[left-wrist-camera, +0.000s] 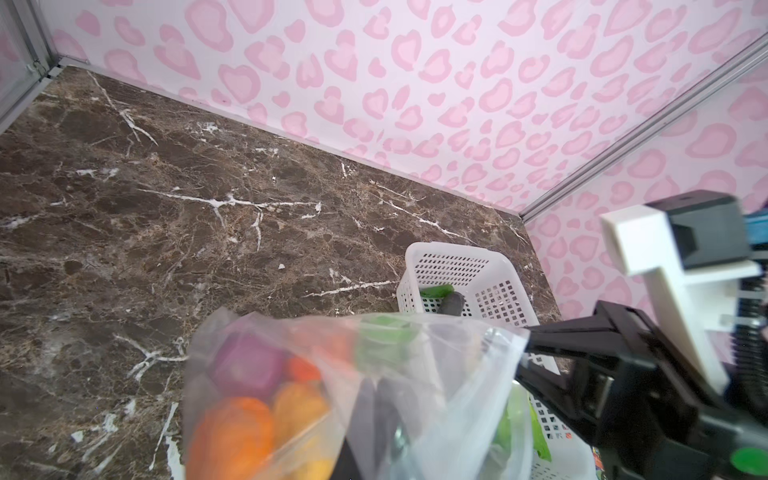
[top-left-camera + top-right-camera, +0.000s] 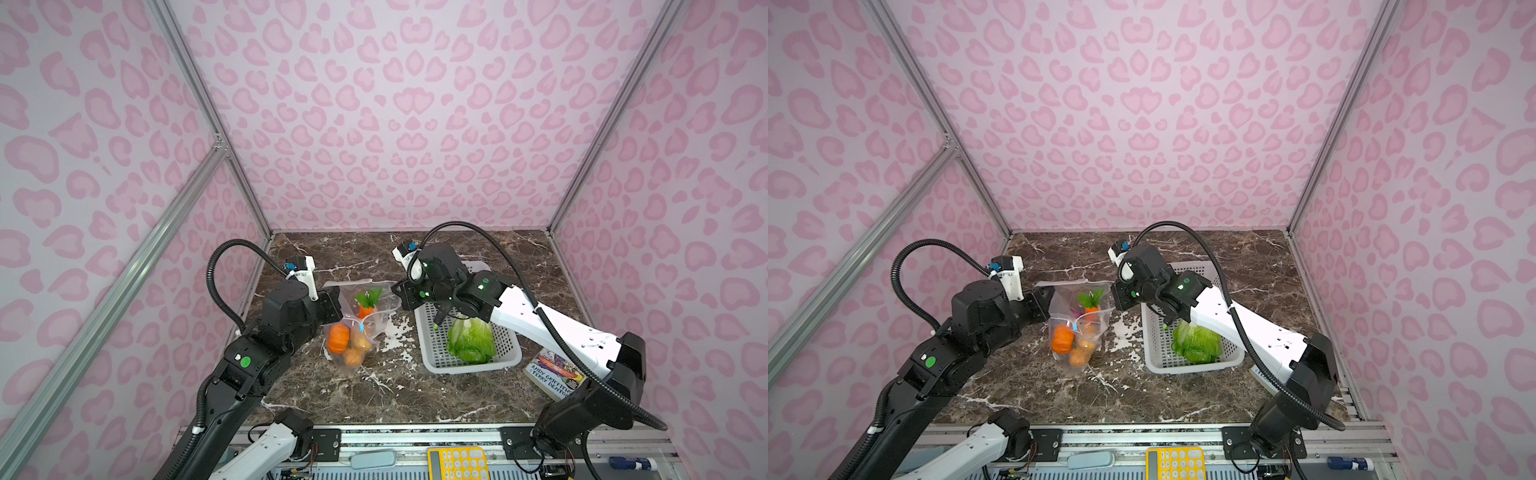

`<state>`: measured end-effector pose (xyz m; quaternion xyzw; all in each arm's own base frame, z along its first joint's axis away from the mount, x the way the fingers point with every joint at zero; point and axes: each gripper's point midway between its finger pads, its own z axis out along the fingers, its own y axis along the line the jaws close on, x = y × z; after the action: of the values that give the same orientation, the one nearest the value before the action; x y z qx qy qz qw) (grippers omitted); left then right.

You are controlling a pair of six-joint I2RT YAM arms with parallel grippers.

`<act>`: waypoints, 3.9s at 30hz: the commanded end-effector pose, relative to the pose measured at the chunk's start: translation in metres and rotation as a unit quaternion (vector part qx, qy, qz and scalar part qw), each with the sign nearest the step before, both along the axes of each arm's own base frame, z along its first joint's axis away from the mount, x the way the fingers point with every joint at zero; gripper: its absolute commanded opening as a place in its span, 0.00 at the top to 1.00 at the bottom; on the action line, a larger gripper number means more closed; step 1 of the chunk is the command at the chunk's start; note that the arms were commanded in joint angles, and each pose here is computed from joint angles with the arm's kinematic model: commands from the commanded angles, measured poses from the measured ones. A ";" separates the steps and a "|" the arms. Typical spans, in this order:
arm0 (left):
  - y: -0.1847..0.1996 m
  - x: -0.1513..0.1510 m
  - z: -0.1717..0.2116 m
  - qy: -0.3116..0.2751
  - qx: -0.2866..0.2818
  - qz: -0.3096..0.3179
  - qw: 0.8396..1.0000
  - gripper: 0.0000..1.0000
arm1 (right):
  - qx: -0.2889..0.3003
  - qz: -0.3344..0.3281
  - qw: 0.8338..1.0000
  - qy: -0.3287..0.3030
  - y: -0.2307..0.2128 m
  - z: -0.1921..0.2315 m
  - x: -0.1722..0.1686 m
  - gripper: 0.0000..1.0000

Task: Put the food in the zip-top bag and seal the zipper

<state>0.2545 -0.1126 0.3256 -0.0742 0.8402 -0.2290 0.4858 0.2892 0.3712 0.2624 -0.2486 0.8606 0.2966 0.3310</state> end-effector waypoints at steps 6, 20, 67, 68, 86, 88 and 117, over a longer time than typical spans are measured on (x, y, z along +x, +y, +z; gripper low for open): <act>-0.012 0.008 -0.039 0.041 0.003 -0.013 0.999 0.97 | -0.010 0.007 0.997 0.073 0.009 -0.054 -0.007 1.00; -0.037 0.008 -0.055 0.066 -0.020 -0.070 0.995 0.97 | -0.043 -0.082 0.995 0.032 -0.068 -0.035 0.031 0.54; -0.041 -0.003 -0.082 0.092 -0.053 -0.072 0.992 0.97 | -0.146 -0.317 0.917 0.193 -0.184 -0.233 0.119 0.54; -0.041 -0.003 -0.082 0.091 -0.053 -0.072 0.992 0.97 | -0.143 -0.319 0.917 0.190 -0.185 -0.231 0.120 0.56; -0.040 -0.003 -0.082 0.092 -0.051 -0.069 0.992 0.97 | -0.036 -0.325 0.934 0.145 -0.189 -0.161 0.127 0.77; -0.040 -0.002 -0.082 0.093 -0.051 -0.069 0.992 0.97 | -0.027 -0.322 0.936 0.137 -0.189 -0.152 0.128 0.77; -0.046 0.004 -0.074 0.093 -0.060 -0.074 0.991 0.97 | 0.167 0.032 0.978 -0.120 -0.019 0.065 0.012 0.82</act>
<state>0.2538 -0.1549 0.2391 -0.0621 0.8802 -0.2915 0.3694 0.3178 0.3337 0.3128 -0.1961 0.7841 0.4057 0.4268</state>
